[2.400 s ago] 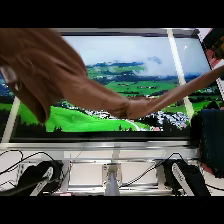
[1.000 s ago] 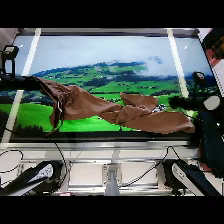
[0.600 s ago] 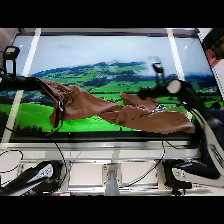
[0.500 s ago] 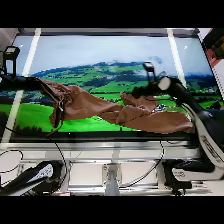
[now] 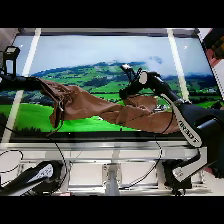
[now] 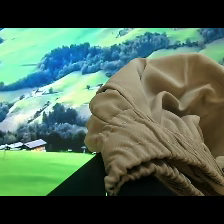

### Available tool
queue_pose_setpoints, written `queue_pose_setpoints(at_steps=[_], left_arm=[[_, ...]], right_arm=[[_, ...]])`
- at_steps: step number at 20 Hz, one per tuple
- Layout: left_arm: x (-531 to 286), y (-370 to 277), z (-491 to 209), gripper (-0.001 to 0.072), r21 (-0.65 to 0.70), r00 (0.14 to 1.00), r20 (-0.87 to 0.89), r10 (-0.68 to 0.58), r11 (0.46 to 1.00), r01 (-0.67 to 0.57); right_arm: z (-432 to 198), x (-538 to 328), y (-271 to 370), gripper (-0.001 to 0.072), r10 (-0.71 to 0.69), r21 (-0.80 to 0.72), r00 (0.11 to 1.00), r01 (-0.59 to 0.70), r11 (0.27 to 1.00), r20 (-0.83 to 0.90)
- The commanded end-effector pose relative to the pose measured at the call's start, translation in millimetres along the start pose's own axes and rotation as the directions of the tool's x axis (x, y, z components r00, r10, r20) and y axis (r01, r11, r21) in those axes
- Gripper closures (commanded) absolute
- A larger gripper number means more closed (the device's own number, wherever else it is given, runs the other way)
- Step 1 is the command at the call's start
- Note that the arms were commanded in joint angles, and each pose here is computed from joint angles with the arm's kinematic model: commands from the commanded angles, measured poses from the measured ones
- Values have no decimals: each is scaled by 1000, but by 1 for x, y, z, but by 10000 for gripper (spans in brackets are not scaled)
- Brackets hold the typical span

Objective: Fold the clothes and pants, and hang the long-sleeved shirts on hangers.

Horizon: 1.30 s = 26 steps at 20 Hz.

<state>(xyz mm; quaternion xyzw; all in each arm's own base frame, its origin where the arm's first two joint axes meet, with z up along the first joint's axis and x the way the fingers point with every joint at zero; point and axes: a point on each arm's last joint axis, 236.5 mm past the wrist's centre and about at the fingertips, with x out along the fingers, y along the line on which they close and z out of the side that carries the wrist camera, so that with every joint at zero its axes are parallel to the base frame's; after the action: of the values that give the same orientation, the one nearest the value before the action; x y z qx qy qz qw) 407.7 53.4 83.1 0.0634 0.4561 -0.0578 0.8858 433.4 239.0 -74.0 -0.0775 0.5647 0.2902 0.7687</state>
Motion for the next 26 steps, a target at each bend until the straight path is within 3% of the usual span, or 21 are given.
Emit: queue_pose_setpoints(at_steps=[1, 3, 5, 6, 8, 13, 18, 22, 26], left_arm=[[0, 0, 0, 677, -1, 1000, 0, 1, 1000, -1], [0, 0, 0, 677, -1, 1000, -1, 0, 1000, 0], [0, 0, 0, 678, -1, 1000, 0, 0, 1000, 0], [0, 0, 0, 677, -1, 1000, 0, 0, 1000, 0], [0, 0, 0, 677, -2, 1000, 0, 0, 1000, 0], [0, 3, 6, 678, -64, 1000, 28, 11, 998, -9], [-23, 30, 65, 678, -211, 950, 282, 136, 975, -77], [-90, 58, 134, 678, -355, 759, 588, 278, 932, -67], [-148, 72, 169, 678, -375, 565, 746, 352, 924, -81]], right_arm=[[-8, 13, -12, 182, -47, -51, 998, 45, 998, -44], [-13, 20, -13, 204, -45, -46, 997, 43, 998, -62], [-18, 28, -14, 342, -43, -25, 996, 42, 999, -78], [-20, 30, -15, 432, -42, -23, 995, 40, 999, -85], [-18, 31, -15, 701, -44, -25, 996, 42, 999, -81], [35, -18, -40, 699, -88, 51, 994, 85, 995, 68], [91, -162, -119, 699, -248, 257, 908, 164, 952, 338], [69, -299, -160, 699, -395, 362, 793, 237, 902, 465], [21, -427, -188, 700, -604, 458, 608, 400, 794, 515]])
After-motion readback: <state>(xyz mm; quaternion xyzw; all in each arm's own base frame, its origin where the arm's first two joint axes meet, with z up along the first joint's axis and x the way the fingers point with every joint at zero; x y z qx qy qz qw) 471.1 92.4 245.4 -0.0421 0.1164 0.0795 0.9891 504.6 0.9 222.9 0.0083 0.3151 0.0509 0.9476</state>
